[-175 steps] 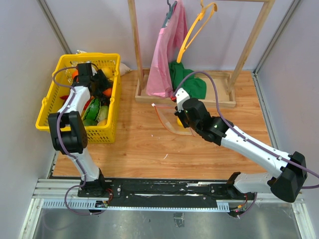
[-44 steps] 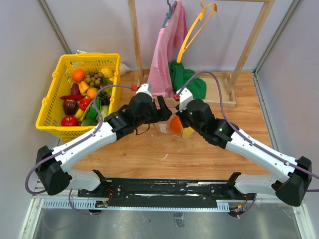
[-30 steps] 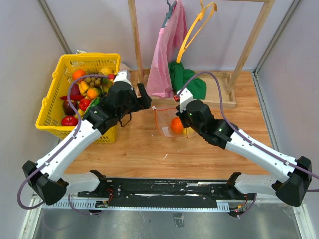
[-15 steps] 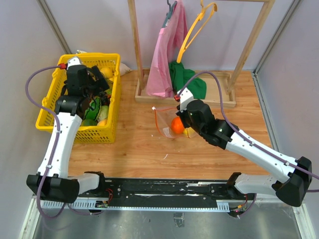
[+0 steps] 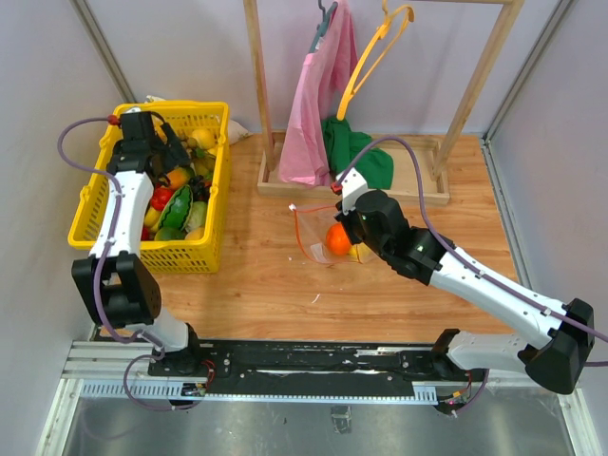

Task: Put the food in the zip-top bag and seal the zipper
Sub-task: Pick up the fake fruit from the bin.

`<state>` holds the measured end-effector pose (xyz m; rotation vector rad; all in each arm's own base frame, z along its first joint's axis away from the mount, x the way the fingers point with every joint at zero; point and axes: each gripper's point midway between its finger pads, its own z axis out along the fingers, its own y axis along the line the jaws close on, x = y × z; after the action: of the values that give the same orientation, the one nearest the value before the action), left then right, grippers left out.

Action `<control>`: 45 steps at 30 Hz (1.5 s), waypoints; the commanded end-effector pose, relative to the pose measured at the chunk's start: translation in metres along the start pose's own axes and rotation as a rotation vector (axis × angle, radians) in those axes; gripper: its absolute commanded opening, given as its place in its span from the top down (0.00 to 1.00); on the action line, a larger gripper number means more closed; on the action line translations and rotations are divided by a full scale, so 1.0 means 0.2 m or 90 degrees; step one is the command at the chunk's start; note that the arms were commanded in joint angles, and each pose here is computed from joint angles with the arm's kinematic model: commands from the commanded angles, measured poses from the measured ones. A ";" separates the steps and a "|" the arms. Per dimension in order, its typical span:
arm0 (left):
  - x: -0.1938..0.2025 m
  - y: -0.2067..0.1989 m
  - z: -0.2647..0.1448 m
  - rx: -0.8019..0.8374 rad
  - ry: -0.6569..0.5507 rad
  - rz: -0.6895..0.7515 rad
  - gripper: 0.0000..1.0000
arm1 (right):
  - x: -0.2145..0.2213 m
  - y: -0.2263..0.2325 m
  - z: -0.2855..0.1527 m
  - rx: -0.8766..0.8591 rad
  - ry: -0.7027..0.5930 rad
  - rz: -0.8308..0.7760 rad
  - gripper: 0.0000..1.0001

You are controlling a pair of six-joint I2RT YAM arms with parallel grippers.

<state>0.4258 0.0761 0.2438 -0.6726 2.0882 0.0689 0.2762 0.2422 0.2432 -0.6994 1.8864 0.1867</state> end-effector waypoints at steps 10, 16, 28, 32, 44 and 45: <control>0.04 0.01 0.33 0.037 0.061 0.069 0.20 | -0.02 0.02 0.01 -0.006 -0.013 -0.011 0.99; 0.15 0.04 0.45 0.031 0.111 0.069 0.22 | -0.02 0.02 0.02 -0.007 -0.012 -0.012 0.99; 0.23 0.04 0.54 0.038 0.149 0.054 0.18 | -0.01 0.03 0.02 -0.009 -0.009 -0.012 0.99; 0.20 0.02 0.48 0.051 0.139 0.055 0.37 | -0.01 0.03 0.02 -0.010 -0.010 -0.011 0.99; 0.08 0.00 0.31 0.068 0.089 0.047 0.58 | -0.02 0.03 0.01 -0.012 -0.013 -0.007 0.99; 0.09 0.00 0.31 0.069 0.096 0.044 0.60 | -0.02 0.03 0.01 -0.012 -0.013 -0.007 0.99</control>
<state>0.4663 0.0883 0.1822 -0.5584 2.2703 -0.0293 0.2782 0.2440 0.2405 -0.7149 1.8848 0.1768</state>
